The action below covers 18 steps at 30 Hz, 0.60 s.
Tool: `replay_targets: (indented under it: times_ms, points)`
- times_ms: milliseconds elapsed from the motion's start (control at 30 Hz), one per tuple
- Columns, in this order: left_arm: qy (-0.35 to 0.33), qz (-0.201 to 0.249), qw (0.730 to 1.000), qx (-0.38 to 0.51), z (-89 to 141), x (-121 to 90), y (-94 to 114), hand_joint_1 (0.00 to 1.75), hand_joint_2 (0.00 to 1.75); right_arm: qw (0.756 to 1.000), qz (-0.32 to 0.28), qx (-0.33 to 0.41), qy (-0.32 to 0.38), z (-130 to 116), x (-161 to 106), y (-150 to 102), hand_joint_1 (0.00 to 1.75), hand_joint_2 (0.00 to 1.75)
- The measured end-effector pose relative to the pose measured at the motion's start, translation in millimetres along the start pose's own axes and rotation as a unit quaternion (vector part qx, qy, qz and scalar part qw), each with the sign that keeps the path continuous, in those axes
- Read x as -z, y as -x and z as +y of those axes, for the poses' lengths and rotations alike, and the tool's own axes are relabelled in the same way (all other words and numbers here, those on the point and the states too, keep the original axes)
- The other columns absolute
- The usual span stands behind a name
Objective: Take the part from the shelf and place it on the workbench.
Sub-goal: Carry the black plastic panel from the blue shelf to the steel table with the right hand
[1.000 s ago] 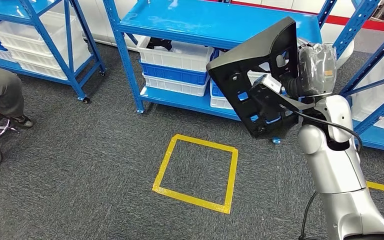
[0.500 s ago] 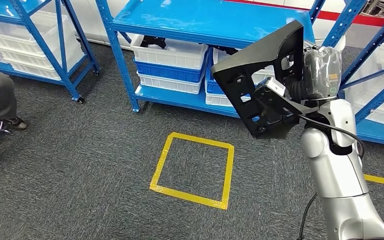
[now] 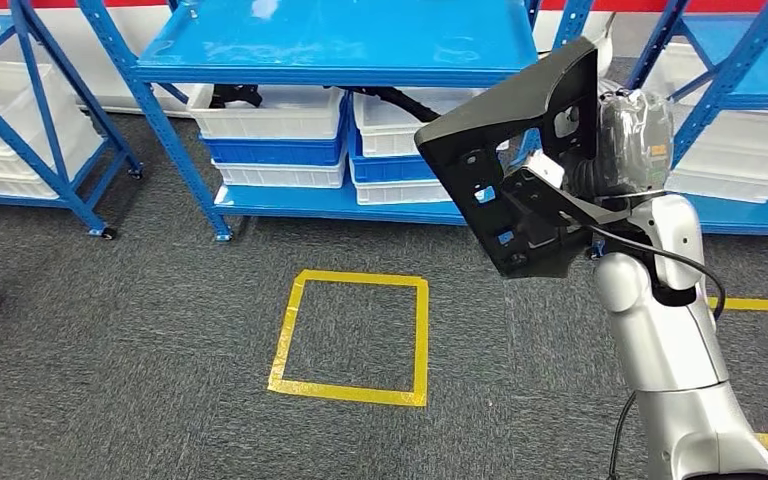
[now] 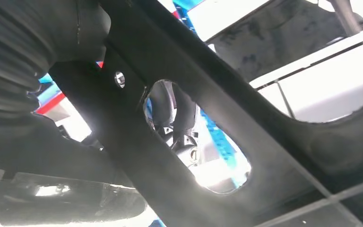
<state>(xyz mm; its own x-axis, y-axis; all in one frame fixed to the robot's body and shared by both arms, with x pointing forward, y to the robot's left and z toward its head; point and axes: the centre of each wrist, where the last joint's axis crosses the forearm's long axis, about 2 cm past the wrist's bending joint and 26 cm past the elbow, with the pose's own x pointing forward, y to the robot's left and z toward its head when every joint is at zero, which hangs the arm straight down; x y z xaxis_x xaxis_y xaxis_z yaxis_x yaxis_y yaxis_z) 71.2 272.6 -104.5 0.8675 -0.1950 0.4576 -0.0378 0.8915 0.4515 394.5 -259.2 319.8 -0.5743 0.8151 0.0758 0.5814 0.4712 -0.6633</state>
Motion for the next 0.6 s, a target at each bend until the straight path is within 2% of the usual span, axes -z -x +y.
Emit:
replay_targets:
  times_ms: [600]
  points:
    - [-0.006,-0.003,1.0,0.003,6.0,3.2,0.7,0.0,1.75,1.0,0.003,0.002,-0.001,1.8,-4.5,-1.2,1.75,1.75]
